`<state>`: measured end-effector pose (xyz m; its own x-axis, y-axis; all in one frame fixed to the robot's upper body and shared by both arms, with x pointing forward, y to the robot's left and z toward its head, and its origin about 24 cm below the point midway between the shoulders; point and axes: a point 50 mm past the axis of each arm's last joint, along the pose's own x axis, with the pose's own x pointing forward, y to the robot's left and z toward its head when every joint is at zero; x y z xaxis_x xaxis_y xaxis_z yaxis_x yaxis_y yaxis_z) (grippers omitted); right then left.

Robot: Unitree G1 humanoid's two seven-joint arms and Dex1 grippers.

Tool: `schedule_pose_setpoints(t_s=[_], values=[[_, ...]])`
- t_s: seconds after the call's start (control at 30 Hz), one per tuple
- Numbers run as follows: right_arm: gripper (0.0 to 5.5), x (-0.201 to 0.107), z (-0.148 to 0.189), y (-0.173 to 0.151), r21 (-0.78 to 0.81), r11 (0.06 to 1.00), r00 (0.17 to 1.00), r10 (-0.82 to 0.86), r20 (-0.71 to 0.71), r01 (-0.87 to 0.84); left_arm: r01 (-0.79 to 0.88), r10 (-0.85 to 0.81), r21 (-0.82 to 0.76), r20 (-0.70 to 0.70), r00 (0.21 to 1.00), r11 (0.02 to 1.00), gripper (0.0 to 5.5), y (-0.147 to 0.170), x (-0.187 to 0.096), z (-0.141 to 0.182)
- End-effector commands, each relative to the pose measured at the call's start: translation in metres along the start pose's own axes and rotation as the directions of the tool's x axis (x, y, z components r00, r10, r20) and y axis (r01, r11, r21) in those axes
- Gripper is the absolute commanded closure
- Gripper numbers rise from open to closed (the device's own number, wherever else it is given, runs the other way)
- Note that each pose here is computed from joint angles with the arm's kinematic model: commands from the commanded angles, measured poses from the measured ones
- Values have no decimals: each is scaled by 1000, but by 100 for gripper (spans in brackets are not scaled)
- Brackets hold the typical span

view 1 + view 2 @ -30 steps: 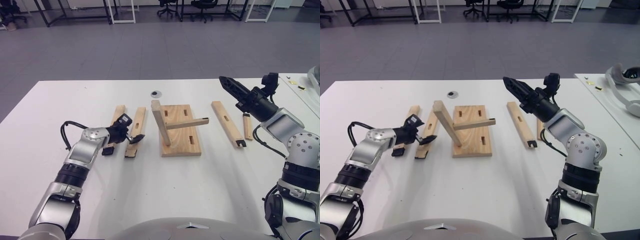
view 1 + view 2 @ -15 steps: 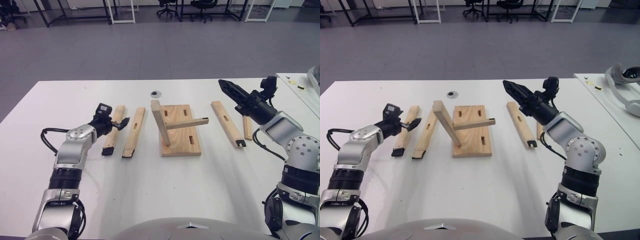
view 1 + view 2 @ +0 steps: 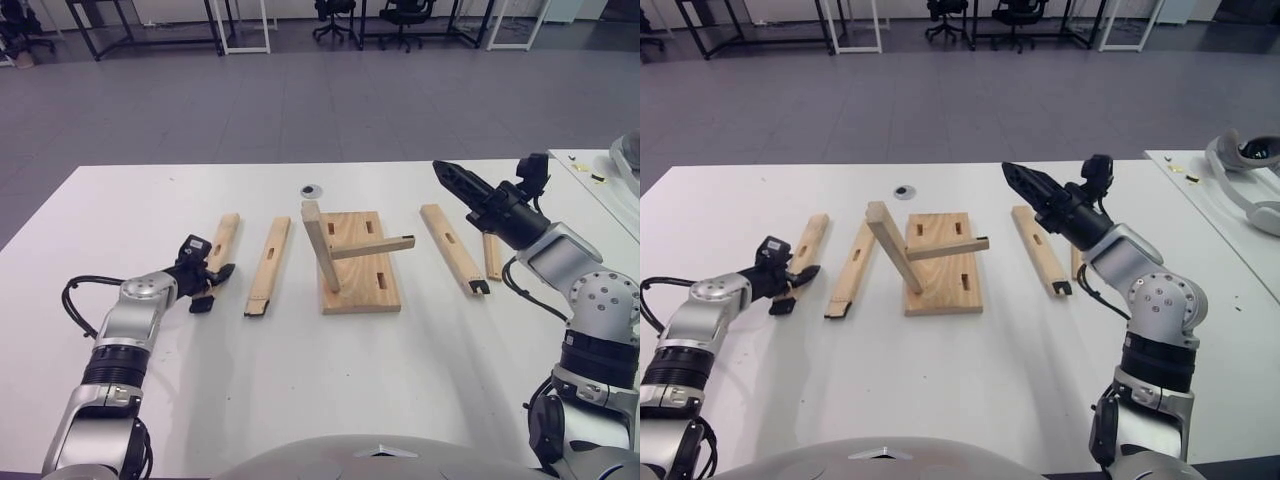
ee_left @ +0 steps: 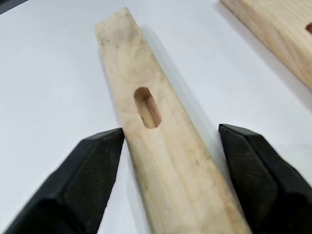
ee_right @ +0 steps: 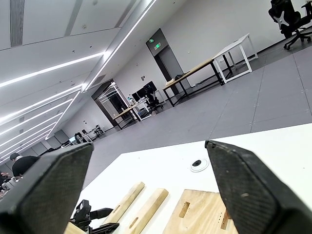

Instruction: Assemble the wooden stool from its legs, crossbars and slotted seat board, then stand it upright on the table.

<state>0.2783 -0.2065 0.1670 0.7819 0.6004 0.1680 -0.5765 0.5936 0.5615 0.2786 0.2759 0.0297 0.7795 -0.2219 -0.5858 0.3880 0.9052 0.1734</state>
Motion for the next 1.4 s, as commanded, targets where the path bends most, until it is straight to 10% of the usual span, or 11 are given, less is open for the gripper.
schedule_pose_setpoints(t_s=[0.03, 0.3, 0.5, 0.73, 1.0, 1.4], values=[[124, 1, 1, -1, -7, 1000, 1000, -11, 9, 11, 24, -23, 1, -163, 986, 1000, 246, -2, -1, -39], [124, 3, 2, -6, -5, 998, 997, -62, 34, 62, 145, -122, 156, -150, 981, 977, 338, 9, 0, -35], [124, 8, 16, -14, -10, 991, 987, -129, 97, 130, -106, 73, 158, 201, 977, 982, 340, 46, 6, 47], [124, 30, 53, 14, -22, 999, 986, 33, 165, -29, 250, -289, 172, 768, 572, 953, 342, 10, -45, 223], [56, 44, 72, 82, -102, 867, 865, 496, 77, -488, 854, -790, 336, 598, 133, 398, 342, -86, -89, 240], [31, 37, 54, 84, 6, 774, 773, 632, -54, -633, 899, -843, 273, 512, 165, 342, 342, -96, -78, 226]])
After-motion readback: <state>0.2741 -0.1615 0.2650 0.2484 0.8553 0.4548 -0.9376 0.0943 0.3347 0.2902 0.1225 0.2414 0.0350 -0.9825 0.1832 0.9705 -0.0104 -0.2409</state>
